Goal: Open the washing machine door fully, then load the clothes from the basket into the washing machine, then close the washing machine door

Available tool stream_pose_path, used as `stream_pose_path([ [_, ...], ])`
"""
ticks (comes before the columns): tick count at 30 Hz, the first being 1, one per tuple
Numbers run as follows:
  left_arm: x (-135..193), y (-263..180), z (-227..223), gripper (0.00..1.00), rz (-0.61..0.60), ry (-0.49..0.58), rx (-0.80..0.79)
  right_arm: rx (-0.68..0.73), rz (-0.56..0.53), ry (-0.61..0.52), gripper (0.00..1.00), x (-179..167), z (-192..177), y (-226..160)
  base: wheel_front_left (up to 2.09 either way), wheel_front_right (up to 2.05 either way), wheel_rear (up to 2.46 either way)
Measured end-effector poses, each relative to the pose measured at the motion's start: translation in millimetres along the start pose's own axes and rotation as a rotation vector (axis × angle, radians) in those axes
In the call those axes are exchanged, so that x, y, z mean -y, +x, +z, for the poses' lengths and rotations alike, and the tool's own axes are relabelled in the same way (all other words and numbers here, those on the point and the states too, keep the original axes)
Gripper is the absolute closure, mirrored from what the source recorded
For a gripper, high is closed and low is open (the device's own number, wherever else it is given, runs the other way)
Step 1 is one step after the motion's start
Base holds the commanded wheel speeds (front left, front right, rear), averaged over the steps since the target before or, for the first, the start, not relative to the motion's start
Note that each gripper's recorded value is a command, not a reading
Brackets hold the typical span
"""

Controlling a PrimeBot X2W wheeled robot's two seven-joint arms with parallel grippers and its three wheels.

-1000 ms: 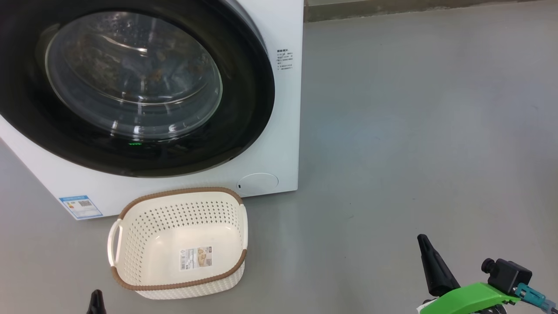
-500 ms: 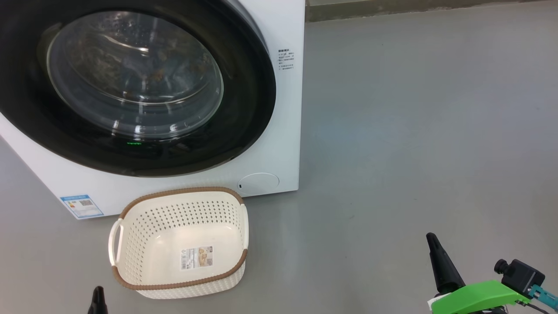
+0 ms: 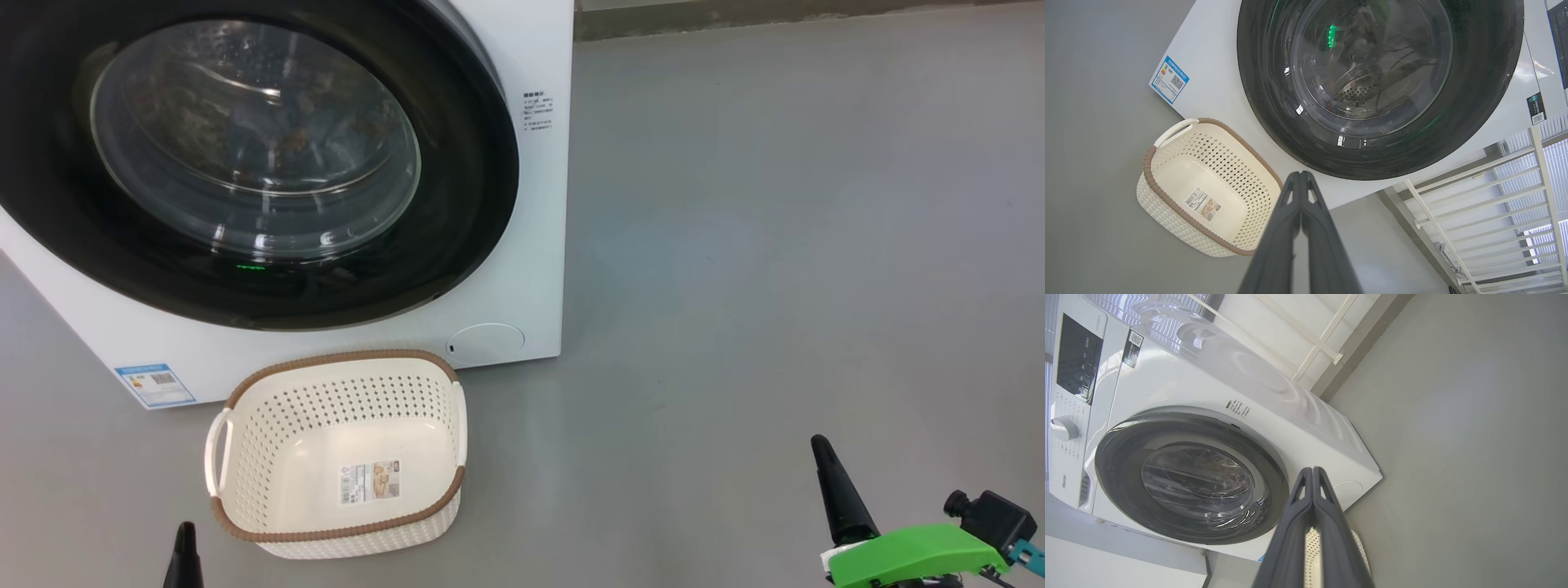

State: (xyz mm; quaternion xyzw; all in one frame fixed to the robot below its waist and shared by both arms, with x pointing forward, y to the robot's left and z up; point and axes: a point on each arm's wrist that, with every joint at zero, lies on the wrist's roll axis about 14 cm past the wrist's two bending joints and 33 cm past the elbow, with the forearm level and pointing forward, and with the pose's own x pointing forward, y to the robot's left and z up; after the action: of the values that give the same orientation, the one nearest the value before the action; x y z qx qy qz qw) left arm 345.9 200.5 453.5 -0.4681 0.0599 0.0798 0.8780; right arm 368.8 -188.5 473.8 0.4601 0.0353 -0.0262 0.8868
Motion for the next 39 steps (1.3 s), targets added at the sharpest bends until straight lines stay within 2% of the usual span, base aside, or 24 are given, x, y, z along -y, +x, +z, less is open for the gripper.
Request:
stream_pose_path([
  [39,25,18,3,1.00,-0.085,-0.424,-0.049,0.011,-0.021,0.434,1.00,8,12,2,0.00,0.00,0.00],
])
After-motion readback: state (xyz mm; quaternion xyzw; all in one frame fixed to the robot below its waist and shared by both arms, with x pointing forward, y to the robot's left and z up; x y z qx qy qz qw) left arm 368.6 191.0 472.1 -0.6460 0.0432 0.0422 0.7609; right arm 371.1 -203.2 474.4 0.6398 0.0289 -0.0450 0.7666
